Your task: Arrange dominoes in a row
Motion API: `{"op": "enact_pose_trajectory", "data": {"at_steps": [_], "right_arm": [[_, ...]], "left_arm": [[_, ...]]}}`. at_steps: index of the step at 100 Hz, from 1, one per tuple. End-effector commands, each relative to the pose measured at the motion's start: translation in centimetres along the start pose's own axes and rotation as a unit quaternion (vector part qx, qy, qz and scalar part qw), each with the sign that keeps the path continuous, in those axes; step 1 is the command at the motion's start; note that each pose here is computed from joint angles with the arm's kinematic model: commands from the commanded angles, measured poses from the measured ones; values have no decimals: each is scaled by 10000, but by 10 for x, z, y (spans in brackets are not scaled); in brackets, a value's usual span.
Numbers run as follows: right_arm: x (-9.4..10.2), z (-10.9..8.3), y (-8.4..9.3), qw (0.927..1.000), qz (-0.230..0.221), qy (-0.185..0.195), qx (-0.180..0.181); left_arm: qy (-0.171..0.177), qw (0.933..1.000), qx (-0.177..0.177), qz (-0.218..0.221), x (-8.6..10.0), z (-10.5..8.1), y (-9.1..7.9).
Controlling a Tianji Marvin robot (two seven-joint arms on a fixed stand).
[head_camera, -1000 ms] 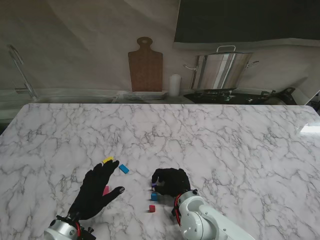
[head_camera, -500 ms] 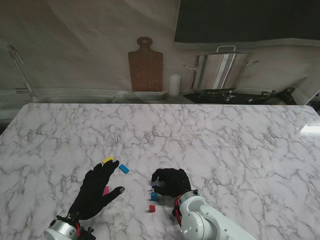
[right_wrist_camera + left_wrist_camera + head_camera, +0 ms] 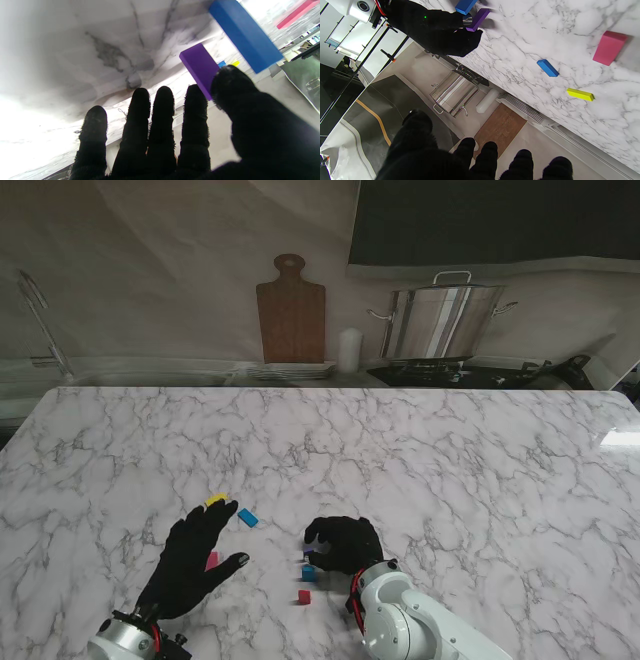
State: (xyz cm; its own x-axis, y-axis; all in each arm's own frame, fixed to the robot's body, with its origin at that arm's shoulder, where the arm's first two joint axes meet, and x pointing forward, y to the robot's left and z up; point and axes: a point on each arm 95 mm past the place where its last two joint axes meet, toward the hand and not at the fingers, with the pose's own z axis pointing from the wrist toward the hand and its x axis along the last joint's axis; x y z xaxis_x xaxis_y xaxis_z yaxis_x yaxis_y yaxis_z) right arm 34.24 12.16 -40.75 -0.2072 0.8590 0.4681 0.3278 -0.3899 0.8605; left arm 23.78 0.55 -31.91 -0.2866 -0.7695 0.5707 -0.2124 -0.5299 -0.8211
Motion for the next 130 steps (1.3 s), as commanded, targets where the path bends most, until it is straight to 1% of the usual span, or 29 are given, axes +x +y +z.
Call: {"op": "enact_pose_trajectory", "data": {"at_steps": [1, 32, 130], "right_arm": [[-2, -1, -3, 10000, -31, -46, 26], [-3, 0, -4, 9999, -24, -108, -13], [-1, -2, -2, 10000, 1, -73, 24]], "left_arm": [[17, 10000, -73, -16, 1, -1, 2], [17, 10000, -76, -14, 1, -1, 3], [9, 10000, -71, -14, 2, -1, 2]]}}
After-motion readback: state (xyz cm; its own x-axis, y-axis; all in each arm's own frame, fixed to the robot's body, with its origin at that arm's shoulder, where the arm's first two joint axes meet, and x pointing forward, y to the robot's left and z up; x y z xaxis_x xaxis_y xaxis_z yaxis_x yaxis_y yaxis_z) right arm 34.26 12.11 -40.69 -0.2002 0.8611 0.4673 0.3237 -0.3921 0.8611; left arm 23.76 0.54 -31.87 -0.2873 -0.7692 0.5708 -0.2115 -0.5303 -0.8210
